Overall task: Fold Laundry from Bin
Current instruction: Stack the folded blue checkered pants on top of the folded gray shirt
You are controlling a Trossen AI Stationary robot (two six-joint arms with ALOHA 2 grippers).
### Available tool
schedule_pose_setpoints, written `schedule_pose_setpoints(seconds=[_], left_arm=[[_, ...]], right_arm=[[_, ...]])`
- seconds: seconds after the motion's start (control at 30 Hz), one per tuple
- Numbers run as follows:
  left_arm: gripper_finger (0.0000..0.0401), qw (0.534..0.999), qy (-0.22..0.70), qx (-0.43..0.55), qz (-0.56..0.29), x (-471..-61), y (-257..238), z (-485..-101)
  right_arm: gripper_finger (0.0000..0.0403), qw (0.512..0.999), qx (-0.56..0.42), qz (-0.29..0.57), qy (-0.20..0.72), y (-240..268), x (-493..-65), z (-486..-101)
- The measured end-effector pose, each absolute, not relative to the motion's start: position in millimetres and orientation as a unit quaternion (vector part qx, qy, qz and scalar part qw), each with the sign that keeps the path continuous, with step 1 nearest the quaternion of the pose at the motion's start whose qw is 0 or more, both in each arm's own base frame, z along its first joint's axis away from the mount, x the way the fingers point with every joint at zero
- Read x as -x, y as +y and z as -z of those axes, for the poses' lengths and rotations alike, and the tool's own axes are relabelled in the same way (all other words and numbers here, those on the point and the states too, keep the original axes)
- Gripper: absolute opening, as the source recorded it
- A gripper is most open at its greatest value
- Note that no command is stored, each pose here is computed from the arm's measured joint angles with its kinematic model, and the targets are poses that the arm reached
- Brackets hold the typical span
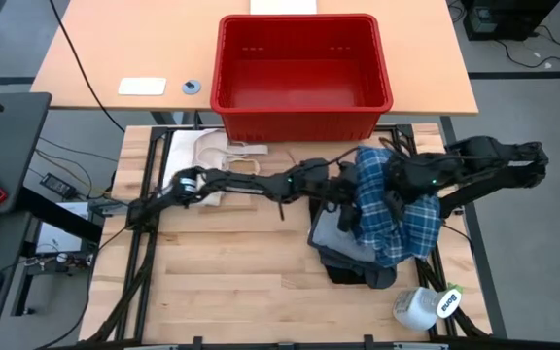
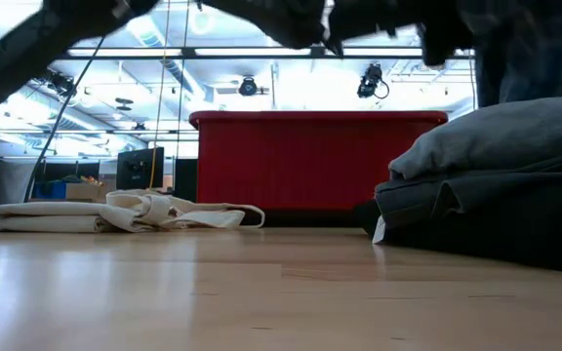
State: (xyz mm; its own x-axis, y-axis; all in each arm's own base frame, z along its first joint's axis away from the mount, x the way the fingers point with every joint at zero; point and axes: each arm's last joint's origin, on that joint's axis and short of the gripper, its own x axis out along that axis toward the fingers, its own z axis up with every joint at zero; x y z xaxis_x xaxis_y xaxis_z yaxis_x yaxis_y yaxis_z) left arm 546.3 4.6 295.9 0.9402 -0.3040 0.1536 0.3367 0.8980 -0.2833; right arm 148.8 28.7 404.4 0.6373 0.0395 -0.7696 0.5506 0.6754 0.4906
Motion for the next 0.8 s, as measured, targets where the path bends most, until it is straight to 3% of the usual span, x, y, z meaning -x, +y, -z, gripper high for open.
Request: schedule_pose_setpoints(seconds=[0.2, 0.43, 0.67, 0.8], left_arm=[[0.0389, 0.961, -0.07, 0.196, 0.181, -577.6, -3.6, -258.9], [0.0389, 0.956, -0.118, 0.186, 0.193, -590.3, -19.0, -258.5], [0.0389, 0.96, -0.102, 0.182, 0.185, -591.5, -21.0, -254.2], [0.0389, 0.969, -0.042, 0.18, 0.166, -594.2, -13.0, -242.8]], right_arm=[[0.0059, 0.795, -0.376, 0.168, 0.446, 29.3, -146.3, -396.7], [0.0059, 0.781, -0.399, 0.16, 0.452, 30.3, -144.9, -397.3], [0.0059, 0.774, -0.407, 0.184, 0.45, 30.0, -147.6, -395.4], [0.0059, 0.771, -0.388, 0.212, 0.458, 31.4, -159.9, -386.0]])
